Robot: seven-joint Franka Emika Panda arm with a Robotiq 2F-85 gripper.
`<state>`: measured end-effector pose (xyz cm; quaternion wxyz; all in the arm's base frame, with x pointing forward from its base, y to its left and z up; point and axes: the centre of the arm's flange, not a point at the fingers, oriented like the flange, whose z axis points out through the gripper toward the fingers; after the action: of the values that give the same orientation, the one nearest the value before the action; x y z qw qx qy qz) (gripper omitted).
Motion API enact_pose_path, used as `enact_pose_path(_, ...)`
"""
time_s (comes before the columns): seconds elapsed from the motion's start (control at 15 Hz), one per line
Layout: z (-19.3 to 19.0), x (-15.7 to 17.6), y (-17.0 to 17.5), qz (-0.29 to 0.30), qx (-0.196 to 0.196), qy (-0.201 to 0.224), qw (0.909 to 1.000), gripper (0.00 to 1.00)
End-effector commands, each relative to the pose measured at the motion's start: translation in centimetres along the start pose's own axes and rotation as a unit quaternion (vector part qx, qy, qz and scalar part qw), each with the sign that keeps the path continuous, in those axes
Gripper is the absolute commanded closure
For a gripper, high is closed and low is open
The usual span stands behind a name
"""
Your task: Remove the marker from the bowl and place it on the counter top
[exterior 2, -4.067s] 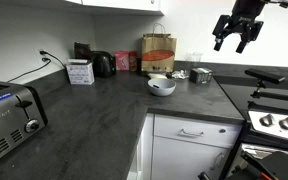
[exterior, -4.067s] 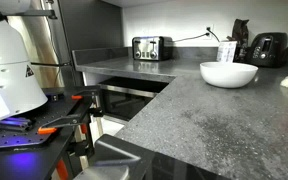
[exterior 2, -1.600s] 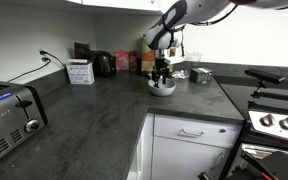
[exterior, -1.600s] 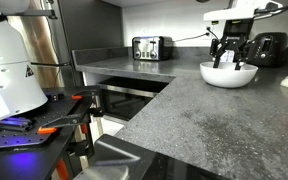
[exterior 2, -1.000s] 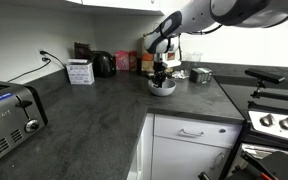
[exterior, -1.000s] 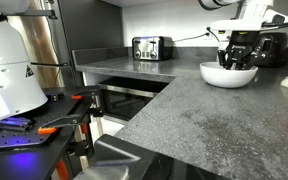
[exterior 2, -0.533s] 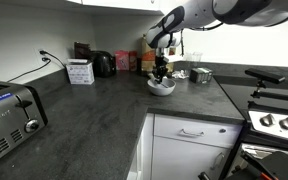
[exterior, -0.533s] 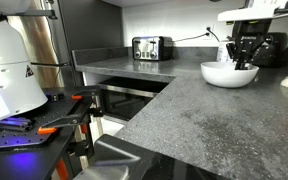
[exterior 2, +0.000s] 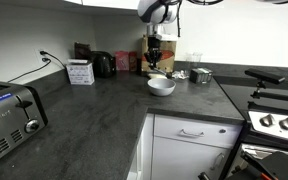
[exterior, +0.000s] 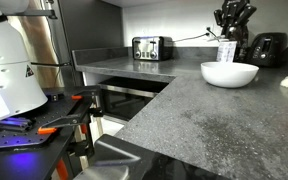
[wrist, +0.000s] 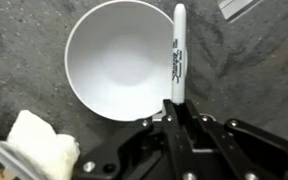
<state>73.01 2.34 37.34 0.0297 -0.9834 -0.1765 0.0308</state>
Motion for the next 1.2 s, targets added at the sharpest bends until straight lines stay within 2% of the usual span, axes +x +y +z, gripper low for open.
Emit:
enact_pose_path(0.0,0.9,0.0,-5.4,-0.019,0.028,0.006,0.9994,0.96)
enact_pose_path(0.13,3.0,0.6,-8.7,-0.031,0.037,0.001,0.9988,0.96)
enact_pose_path(0.33,8.3,1.3,-12.5,-0.051,0.050,-0.001,0.9974,0.96)
enact_pose_path(0.6,13.9,1.6,-14.9,-0.068,0.046,0.017,0.9965,0.96)
enact_pose_path(0.67,14.1,1.7,-15.1,-0.065,0.049,0.024,0.9963,0.60)
enact_pose_path(0.73,14.2,1.6,-15.1,-0.067,0.046,0.034,0.9961,0.58)
enact_pose_path(0.87,12.9,1.4,-14.4,-0.061,0.061,0.045,0.9952,0.45)
enact_pose_path(1.0,10.5,0.4,-13.5,-0.047,0.110,0.042,0.9919,0.30)
enact_pose_path(1.13,7.7,-1.2,-12.3,-0.037,0.129,0.041,0.9901,0.15)
